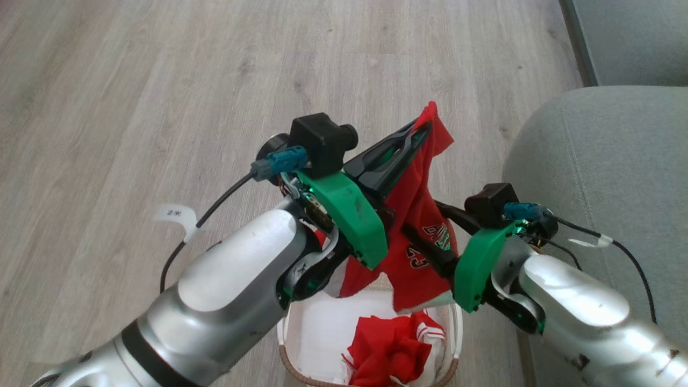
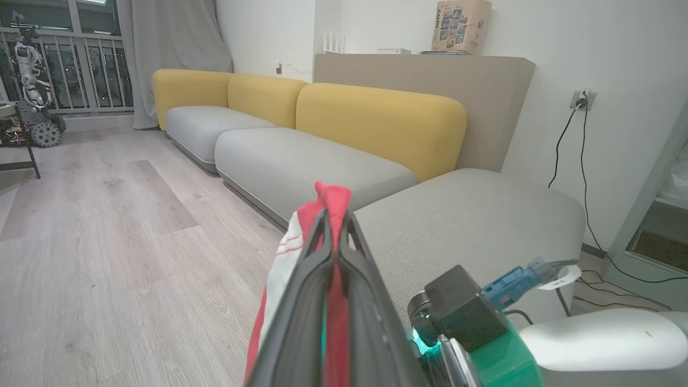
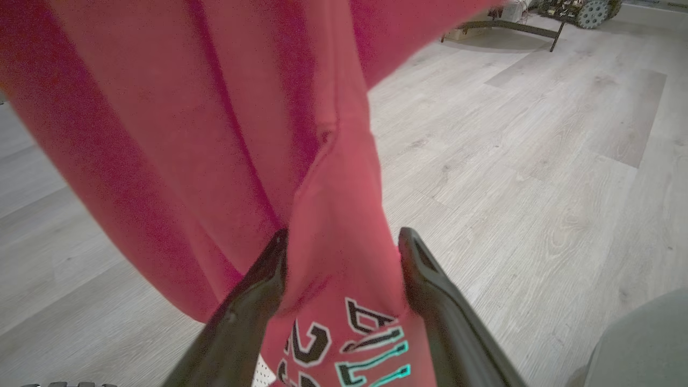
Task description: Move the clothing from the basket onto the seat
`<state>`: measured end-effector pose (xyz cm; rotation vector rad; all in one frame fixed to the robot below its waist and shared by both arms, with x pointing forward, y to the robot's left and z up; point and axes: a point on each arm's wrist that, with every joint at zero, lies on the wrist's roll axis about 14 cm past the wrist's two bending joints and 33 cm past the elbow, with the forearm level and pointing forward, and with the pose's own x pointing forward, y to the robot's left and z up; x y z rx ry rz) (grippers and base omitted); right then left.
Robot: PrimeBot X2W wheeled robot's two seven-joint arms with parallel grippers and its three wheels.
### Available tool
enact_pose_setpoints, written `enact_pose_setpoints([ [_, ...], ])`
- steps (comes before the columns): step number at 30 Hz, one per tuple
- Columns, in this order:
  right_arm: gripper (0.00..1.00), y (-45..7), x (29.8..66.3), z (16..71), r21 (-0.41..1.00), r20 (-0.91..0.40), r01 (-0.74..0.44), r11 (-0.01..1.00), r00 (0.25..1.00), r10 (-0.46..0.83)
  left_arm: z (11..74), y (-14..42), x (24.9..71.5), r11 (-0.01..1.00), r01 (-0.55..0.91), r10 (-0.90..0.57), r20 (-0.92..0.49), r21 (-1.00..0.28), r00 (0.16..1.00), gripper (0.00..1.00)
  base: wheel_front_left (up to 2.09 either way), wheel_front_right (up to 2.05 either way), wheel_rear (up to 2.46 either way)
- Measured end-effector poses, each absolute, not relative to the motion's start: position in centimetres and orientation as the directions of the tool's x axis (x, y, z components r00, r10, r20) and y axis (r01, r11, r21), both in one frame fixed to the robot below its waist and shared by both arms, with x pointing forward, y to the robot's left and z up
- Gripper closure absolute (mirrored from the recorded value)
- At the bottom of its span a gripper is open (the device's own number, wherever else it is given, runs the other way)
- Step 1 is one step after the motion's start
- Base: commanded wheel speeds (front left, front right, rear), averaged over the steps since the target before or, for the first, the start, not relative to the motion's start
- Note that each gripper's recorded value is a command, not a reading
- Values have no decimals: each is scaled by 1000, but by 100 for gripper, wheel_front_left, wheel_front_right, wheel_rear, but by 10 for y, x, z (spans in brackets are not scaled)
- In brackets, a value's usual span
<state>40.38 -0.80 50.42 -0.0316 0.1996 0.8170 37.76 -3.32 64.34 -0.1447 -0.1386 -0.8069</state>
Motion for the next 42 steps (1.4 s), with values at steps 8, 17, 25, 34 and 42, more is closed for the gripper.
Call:
enact_pose_setpoints([
  [8, 0, 16, 401, 493, 94, -216, -754, 650, 622, 752, 648, -31, 376, 686, 724, -705, 185, -66, 685, 100, 0, 0, 0],
  [17, 100, 24, 401, 491, 114, -201, -762, 637, 610, 766, 647, -32, 376, 685, 725, -706, 182, -67, 684, 100, 0, 0, 0],
  [25, 100, 16, 408, 498, 129, -172, -741, 659, 638, 751, 643, -34, 379, 681, 729, -711, 173, -73, 682, 100, 0, 0, 0],
  [34, 100, -23, 440, 551, 160, 16, -643, 749, 760, 649, 631, -21, 385, 705, 701, -685, 155, -104, 712, 100, 0, 0, 0],
  [42, 100, -70, 435, 556, 173, 96, -535, 827, 845, 526, 611, -26, 376, 692, 709, -699, 117, -140, 705, 100, 0, 0, 0],
])
